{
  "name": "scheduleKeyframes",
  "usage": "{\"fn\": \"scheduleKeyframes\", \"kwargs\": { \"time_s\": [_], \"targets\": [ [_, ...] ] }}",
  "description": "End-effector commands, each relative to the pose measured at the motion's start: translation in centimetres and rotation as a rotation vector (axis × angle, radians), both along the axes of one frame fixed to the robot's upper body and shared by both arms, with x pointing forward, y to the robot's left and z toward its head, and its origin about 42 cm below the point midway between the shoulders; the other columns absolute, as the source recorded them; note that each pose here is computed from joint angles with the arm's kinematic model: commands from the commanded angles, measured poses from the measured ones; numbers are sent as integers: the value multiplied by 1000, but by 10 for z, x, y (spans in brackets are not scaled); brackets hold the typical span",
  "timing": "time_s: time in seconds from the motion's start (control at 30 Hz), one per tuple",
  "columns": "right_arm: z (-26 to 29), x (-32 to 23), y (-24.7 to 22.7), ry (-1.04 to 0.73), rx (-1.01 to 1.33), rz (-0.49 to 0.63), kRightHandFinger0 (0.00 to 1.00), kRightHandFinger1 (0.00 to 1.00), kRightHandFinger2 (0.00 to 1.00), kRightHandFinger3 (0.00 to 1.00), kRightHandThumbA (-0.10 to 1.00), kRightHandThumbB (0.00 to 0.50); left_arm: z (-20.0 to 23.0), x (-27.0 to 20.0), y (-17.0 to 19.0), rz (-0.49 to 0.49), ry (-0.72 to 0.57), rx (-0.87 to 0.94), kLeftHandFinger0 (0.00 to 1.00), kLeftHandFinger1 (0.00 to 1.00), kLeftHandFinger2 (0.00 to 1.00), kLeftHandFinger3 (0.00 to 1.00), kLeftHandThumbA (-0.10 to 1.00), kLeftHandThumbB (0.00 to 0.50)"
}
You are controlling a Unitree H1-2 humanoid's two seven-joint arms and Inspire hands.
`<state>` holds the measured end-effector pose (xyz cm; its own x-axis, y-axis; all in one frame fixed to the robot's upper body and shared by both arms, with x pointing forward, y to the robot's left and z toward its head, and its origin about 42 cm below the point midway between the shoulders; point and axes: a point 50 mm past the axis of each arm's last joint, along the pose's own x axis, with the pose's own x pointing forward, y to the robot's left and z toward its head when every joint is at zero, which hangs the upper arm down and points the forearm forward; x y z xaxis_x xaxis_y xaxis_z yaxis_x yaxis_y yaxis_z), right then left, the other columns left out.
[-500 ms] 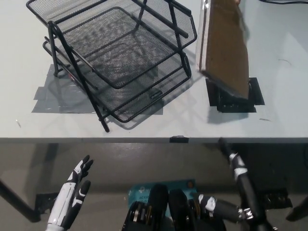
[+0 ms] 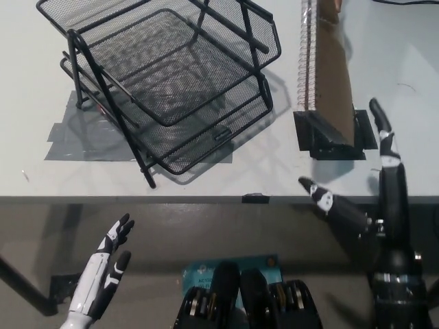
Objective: A person hands a notebook to the robot and the robot grabs it with its right hand and places it in the file tray kept in the centre of the desk infront of it.
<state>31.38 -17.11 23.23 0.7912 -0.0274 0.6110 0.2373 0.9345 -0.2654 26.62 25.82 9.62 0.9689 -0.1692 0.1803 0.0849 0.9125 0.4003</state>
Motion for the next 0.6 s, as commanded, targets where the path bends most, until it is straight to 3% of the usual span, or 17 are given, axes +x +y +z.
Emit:
{"fn": "scheduleKeyframes", "kwargs": {
  "time_s": [0.0,0.33,0.57],
  "targets": [
    [15,20,0,-67,-15,-103,1000,1000,1000,1000,1000,354,14,6,1,-27,-83,14,1000,1000,1000,1000,1000,415],
    [14,78,13,-21,-55,-112,1000,1000,1000,1000,1000,414,15,8,-1,-32,-91,8,1000,1000,1000,1000,1000,404],
    [15,116,26,28,-84,-125,1000,1000,1000,1000,1000,414,16,10,-1,-33,-88,5,1000,1000,1000,1000,1000,402]
  ]
}}
